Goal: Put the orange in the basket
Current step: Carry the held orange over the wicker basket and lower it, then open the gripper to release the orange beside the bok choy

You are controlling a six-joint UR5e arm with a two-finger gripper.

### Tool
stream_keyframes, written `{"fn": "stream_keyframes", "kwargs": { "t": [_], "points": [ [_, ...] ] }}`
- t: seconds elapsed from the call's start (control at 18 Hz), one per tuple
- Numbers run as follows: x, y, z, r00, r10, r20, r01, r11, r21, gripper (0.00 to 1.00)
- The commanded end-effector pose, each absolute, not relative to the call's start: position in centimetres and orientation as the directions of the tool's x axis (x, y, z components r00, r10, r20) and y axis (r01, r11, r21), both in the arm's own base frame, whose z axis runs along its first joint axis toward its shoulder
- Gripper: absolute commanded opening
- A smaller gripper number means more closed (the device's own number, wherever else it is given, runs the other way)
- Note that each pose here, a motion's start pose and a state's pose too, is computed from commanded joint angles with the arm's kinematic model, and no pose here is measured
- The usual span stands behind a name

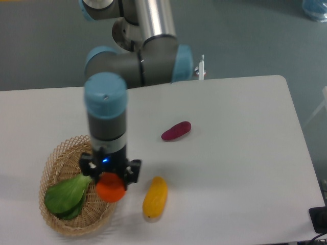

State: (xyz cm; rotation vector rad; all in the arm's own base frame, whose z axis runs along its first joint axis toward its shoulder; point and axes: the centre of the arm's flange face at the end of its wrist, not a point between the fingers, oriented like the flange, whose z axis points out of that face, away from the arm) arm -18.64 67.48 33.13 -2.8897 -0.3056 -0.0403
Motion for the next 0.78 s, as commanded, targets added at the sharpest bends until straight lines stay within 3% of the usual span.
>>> {"fn": "stream_keyframes", "kwargs": {
  "t": [0.28, 0.78],
  "points": [
    [-16.6, 70.0, 28.5, 0.983, 0.176, 0.06, 0.185, -0.962, -0.203, 0.59],
    [-16.5, 70.0, 25.8, 0.984, 0.167, 0.061, 0.175, -0.97, -0.169, 0.6]
  ]
}}
